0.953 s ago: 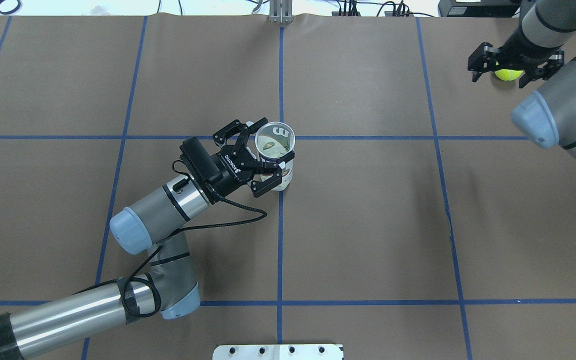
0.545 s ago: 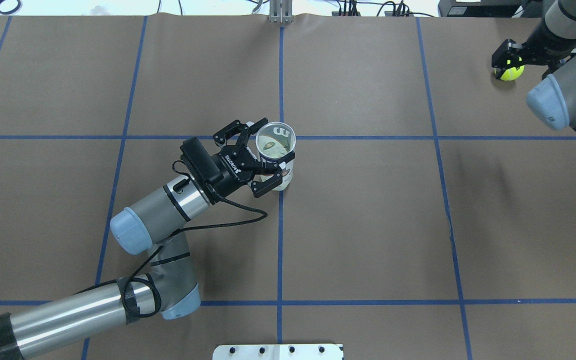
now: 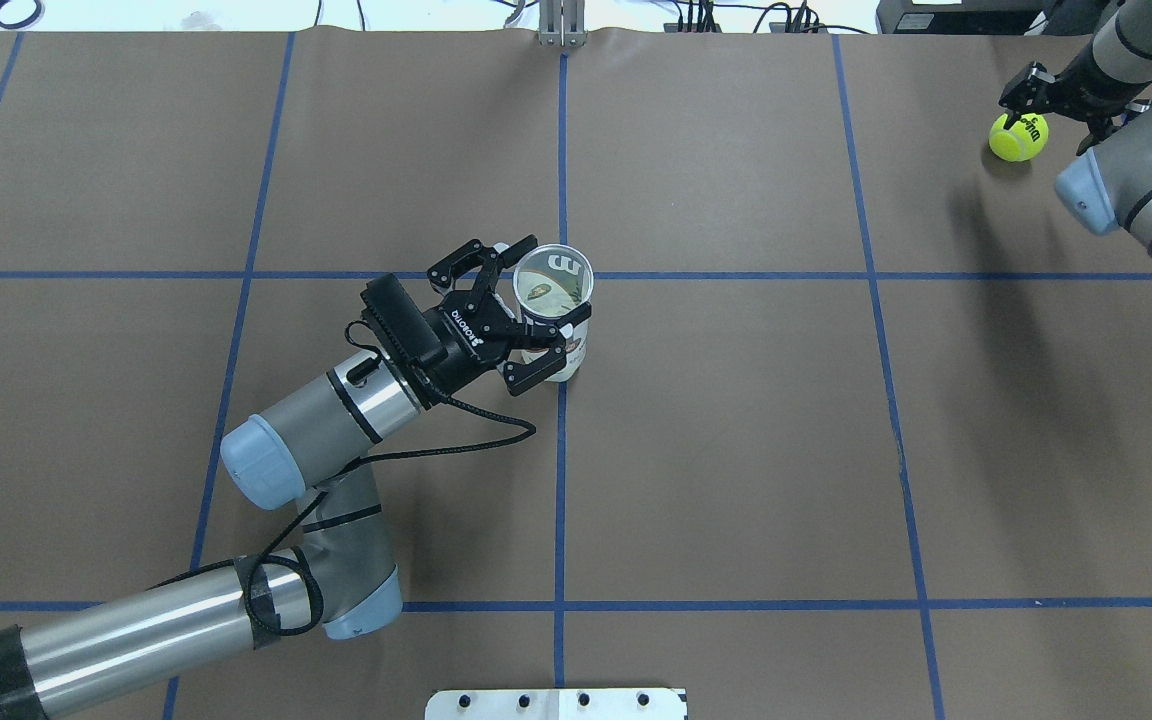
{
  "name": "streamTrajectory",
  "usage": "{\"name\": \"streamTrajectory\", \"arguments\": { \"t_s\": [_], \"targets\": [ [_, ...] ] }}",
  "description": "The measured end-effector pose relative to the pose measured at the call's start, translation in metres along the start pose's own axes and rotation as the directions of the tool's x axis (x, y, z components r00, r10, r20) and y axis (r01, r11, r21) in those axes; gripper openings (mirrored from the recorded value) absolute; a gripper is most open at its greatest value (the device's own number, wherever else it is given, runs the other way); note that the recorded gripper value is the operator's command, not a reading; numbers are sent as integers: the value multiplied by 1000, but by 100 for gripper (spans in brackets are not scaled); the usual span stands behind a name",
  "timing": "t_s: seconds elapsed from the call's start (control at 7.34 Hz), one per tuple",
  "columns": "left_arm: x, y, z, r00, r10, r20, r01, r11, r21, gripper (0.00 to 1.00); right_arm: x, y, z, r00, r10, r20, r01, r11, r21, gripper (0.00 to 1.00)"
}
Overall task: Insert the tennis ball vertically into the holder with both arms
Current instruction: 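Move the right gripper to the farther tennis ball and grasp it, then carry the second ball with the right gripper above the tube opening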
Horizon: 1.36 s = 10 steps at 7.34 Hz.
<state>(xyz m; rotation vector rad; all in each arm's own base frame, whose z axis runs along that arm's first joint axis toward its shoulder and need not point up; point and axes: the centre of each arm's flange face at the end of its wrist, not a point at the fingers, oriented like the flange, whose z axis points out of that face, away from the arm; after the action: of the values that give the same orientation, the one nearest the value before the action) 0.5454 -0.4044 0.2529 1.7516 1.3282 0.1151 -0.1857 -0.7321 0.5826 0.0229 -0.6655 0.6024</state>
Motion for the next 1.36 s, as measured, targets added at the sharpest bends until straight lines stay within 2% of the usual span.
{"name": "streamTrajectory", "arguments": {
  "t_s": [0.14, 0.27, 1.09, 1.36],
  "targets": [
    [0, 0, 0, 1000, 0, 0, 0, 1000, 0, 92, 3, -2, 10, 998, 55, 21, -56, 998, 32, 99],
    [0, 0, 0, 1000, 0, 0, 0, 1000, 0, 92, 2, 0, 17, 997, 74, 25, -75, 996, 55, 99],
    [-1, -1, 0, 1000, 0, 1, 0, 1000, 2, 92, -13, 19, 50, 999, 41, 6, -41, 987, 154, 98],
    [-1, -1, 0, 1000, 1, 1, -1, 1000, 3, 92, -13, 23, 56, 999, 34, -4, -32, 985, 168, 9]
  ]
}}
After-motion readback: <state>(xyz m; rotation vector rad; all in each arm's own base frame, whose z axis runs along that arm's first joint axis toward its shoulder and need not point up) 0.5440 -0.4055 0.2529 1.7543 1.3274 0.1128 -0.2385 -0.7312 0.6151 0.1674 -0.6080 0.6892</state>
